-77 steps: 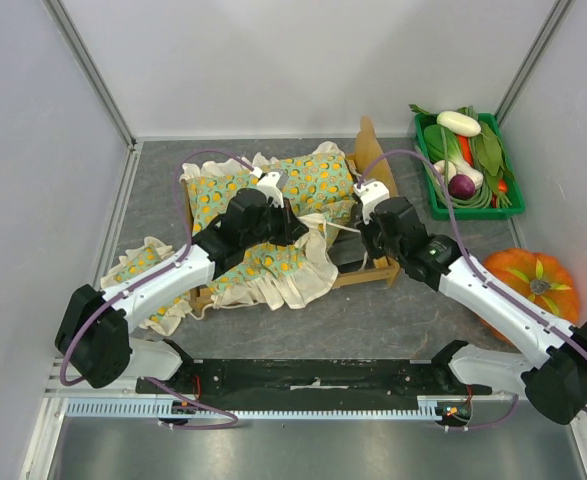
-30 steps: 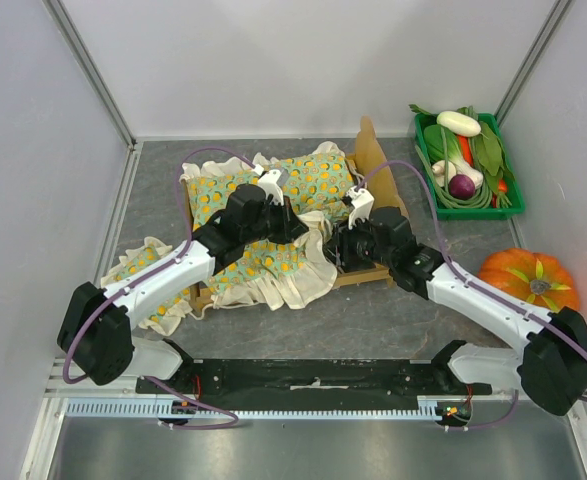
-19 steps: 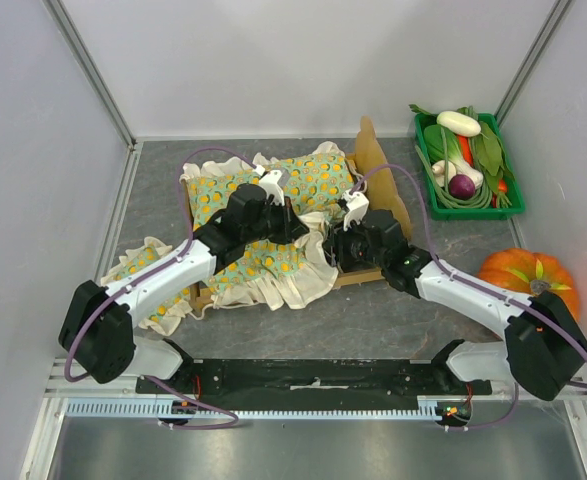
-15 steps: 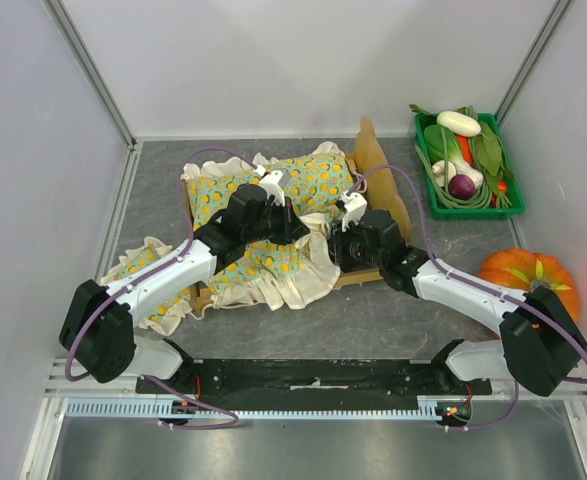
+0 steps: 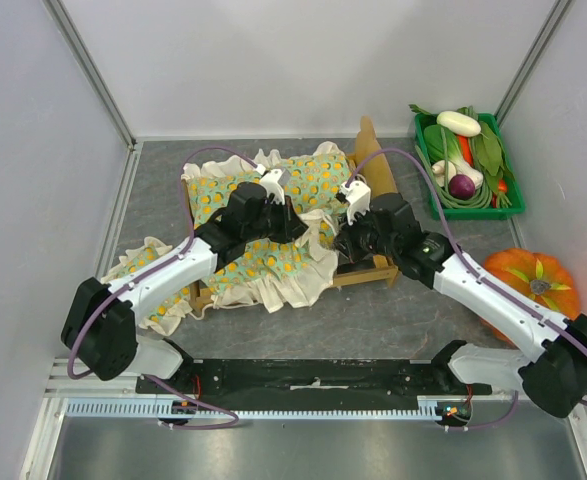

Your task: Set up the pet bed

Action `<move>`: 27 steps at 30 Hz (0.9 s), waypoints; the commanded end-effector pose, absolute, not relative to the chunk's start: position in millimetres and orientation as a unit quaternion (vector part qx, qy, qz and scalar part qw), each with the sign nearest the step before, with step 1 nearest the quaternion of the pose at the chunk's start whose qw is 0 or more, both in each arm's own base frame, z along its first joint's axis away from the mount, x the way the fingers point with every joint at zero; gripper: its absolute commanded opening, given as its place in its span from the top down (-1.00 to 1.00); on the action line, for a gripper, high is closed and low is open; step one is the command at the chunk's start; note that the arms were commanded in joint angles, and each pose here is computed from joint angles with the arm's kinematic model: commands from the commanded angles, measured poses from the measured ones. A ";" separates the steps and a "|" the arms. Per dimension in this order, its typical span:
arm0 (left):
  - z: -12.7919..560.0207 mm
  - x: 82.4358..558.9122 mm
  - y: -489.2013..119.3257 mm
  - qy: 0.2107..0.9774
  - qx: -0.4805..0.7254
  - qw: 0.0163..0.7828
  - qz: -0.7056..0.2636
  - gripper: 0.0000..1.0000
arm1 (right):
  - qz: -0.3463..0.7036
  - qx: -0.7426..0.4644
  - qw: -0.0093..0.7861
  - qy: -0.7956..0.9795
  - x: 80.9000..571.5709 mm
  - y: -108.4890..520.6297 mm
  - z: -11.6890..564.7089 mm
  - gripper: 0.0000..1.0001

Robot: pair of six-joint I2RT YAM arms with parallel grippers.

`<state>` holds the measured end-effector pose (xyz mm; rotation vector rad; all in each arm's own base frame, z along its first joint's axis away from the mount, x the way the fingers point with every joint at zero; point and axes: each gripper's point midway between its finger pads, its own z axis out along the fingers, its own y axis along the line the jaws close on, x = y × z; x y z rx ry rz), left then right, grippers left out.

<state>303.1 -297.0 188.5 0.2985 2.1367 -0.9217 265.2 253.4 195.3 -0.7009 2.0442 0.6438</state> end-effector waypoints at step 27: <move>203.9 305.8 -314.9 0.812 0.179 0.377 -0.409 0.96 | 0.342 -0.423 0.261 0.797 140.6 224.4 244.8 0.96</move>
